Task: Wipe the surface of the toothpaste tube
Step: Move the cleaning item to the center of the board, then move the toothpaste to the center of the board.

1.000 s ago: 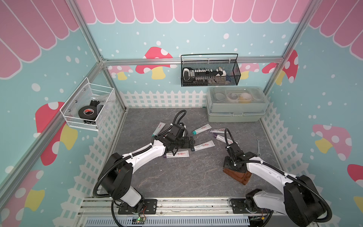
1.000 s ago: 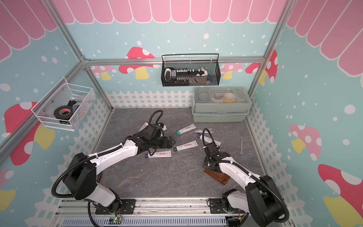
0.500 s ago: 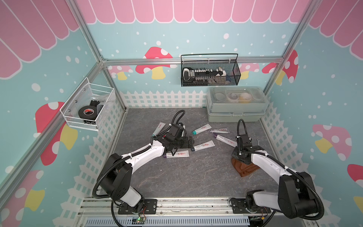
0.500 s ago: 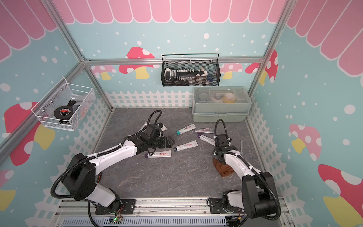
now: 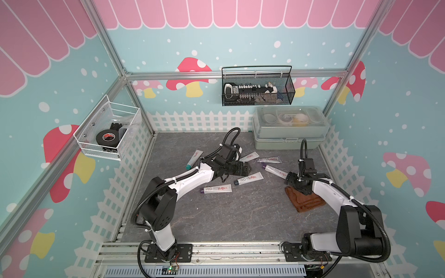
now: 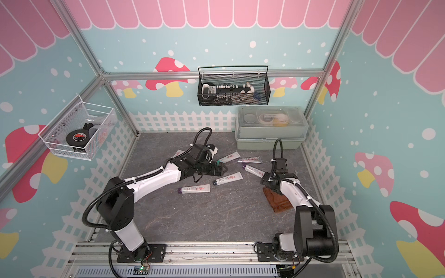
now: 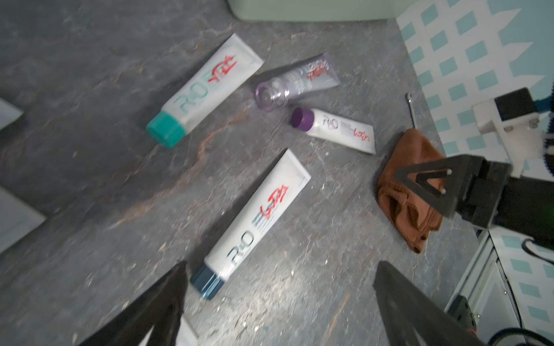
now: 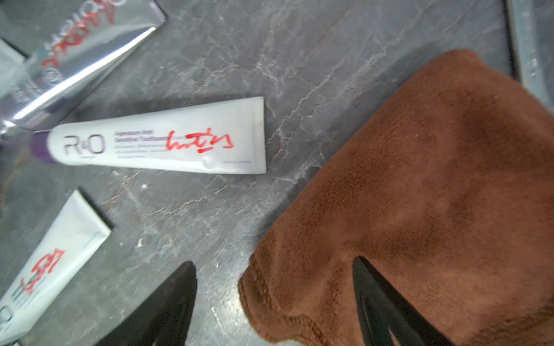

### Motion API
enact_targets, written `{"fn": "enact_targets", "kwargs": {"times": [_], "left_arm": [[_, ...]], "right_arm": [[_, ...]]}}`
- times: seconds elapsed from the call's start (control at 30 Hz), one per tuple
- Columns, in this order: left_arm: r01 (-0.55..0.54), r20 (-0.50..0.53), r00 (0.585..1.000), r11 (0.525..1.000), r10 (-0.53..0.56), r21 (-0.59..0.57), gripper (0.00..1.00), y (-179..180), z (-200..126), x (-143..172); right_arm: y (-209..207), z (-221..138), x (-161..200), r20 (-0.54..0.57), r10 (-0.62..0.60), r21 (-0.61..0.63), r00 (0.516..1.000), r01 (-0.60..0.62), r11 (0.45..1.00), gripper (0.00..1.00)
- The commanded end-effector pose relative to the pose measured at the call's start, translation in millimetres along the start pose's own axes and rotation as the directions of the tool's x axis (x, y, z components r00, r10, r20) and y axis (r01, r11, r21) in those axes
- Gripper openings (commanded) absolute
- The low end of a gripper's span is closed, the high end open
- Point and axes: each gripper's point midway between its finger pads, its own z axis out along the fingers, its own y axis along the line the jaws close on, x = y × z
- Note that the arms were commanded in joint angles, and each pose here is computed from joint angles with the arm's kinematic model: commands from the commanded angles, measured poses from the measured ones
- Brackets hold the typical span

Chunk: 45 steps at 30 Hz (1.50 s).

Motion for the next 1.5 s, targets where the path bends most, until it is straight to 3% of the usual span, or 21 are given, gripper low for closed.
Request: {"fn": "enact_targets", "kwargs": {"times": [0.0,0.27,0.57,0.97,1.47], "left_arm": [[-0.089,-0.064,0.994,0.996,0.091,0.031,0.96,-15.1,20.5,-2.9],[-0.227,-0.123,0.959,0.953,0.255,0.200,0.96,-60.5,79.2,-8.2],[-0.302,-0.111,0.931,0.906,0.347,0.297,0.95,-84.9,119.6,-6.4],[-0.340,-0.061,0.926,0.894,0.372,0.292,0.96,-87.3,151.5,-23.7],[-0.308,-0.148,0.924,0.916,0.353,0.259,0.97,-67.2,177.1,-14.9]], "right_arm": [[4.7,-30.0,-9.9,0.059,-0.029,-0.030,0.998,0.031,0.999,0.84],[6.7,-87.2,-22.3,0.216,0.005,-0.092,0.976,0.015,0.996,0.82],[12.1,-111.9,-17.4,0.258,0.011,-0.161,0.966,0.032,0.987,0.81],[10.8,-110.2,-2.3,0.250,0.011,-0.197,0.968,0.040,0.980,0.79],[9.1,-115.3,1.4,0.266,0.010,-0.207,0.964,0.047,0.977,0.79]]}}
